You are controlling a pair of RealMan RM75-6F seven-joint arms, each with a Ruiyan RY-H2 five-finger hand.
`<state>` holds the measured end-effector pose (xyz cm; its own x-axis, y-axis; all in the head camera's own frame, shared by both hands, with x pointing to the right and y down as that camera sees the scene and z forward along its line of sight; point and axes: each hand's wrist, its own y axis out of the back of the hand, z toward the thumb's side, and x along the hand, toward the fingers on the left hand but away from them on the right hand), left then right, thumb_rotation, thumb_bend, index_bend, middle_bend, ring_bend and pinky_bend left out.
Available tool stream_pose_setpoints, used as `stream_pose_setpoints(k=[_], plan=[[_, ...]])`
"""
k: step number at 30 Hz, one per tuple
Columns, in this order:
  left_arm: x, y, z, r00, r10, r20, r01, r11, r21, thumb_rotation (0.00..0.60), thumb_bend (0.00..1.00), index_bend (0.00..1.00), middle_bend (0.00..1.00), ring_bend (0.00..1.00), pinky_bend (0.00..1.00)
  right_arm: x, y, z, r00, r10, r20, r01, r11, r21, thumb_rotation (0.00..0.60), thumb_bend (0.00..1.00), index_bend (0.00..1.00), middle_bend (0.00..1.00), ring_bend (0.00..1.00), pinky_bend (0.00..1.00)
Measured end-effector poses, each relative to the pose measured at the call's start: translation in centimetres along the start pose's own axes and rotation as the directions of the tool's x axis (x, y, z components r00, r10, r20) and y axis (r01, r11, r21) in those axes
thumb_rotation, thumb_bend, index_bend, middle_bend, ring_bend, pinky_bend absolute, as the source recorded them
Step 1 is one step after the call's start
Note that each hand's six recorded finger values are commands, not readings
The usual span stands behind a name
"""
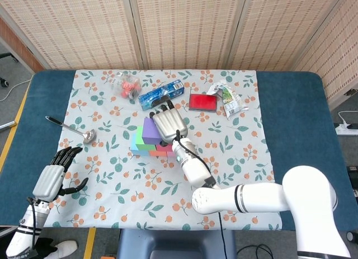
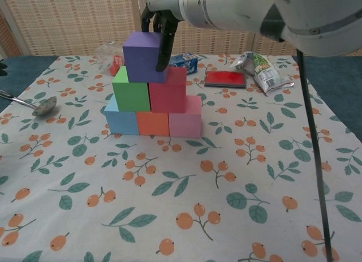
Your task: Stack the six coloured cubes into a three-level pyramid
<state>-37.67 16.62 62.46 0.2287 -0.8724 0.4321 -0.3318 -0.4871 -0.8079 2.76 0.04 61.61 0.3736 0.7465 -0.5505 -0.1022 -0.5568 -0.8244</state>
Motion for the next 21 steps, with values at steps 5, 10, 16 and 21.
stream_pose_setpoints(k=[5,10,16,21], plan=[[-0.02,-0.04,-0.09,1.000,-0.002,-0.002,0.002,1.000,0.002,0.374,0.32,0.08,0.07,0.00,0.07,-0.03,0.17,0.00,1.000,-0.005,0.001,0.005,1.000,-0.007,0.600,0.03,0.28,0.39,0.15,0.00],[0.00,0.02,-0.06,1.000,0.001,-0.001,-0.001,1.000,-0.001,0.373,0.32,0.08,0.07,0.00,0.07,-0.03,0.02,-0.15,1.000,0.000,0.005,0.000,1.000,0.003,0.600,0.03,0.28,0.39,0.15,0.00],[-0.06,0.08,-0.16,1.000,0.005,-0.003,-0.005,1.000,-0.003,0.374,0.32,0.08,0.07,0.00,0.07,-0.03,-0.15,-0.14,1.000,0.006,0.007,-0.006,1.000,0.010,0.600,0.03,0.18,0.39,0.11,0.00],[-0.04,0.11,-0.14,1.000,0.007,-0.002,-0.007,1.000,-0.003,0.375,0.32,0.07,0.07,0.00,0.07,0.07,-0.14,-0.21,1.000,0.008,0.004,-0.008,1.000,0.009,0.600,0.03,0.08,0.36,0.08,0.00]])
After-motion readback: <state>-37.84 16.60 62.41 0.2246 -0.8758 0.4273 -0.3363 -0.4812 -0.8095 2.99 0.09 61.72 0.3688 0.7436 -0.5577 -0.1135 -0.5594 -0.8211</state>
